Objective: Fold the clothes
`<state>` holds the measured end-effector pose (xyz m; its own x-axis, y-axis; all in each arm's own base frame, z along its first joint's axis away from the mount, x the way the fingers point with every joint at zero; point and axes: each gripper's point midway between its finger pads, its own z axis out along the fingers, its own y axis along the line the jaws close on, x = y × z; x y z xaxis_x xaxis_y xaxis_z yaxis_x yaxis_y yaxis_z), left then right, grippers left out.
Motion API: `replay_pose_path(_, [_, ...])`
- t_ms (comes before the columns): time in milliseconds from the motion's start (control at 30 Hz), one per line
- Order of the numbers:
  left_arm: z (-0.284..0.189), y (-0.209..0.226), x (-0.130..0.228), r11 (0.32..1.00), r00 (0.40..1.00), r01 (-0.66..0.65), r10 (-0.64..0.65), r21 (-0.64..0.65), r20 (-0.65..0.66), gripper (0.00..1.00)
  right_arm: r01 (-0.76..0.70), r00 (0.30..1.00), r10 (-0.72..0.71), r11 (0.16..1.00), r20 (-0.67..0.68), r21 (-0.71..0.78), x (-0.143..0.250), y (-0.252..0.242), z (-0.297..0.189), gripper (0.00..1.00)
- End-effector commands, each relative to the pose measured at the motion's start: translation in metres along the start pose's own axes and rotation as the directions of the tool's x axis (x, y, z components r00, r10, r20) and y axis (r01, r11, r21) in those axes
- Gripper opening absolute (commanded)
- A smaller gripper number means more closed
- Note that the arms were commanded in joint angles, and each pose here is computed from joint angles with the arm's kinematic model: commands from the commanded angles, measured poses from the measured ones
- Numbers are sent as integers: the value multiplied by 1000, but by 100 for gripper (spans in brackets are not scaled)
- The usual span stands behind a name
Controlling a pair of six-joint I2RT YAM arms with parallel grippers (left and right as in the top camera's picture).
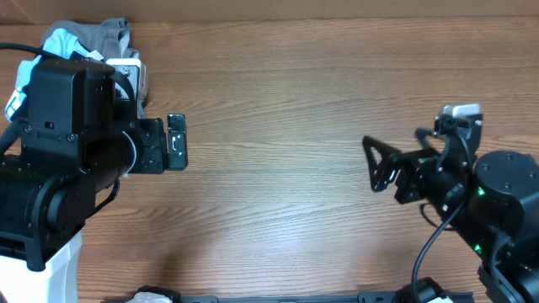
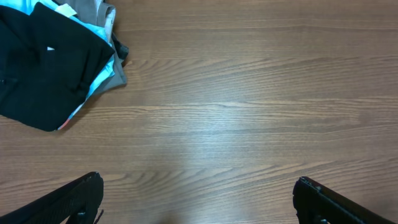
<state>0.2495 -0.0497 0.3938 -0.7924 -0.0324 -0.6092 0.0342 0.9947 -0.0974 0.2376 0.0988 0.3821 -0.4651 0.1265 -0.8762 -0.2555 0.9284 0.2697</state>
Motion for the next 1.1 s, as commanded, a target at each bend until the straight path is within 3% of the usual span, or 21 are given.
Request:
replay_pose_path(0, [2,0,0,1000,1000,11,-11,-10,-5,100,132,980,-149,983,130,130,-22,-23,-14,100])
replay_pose_path(133, [2,0,0,1000,1000,11,-11,-10,-5,100,111,971,-133,987,198,116,-13,-31,-15,100])
replay_pose_path(533, [2,0,0,1000,1000,11,-11,-10,-5,100,75,969,-95,993,230,93,105,-67,-9,100])
replay_pose_path(1067, [2,0,0,1000,1000,11,-11,-10,-5,100,79,957,-98,994,275,81,186,-99,61,100])
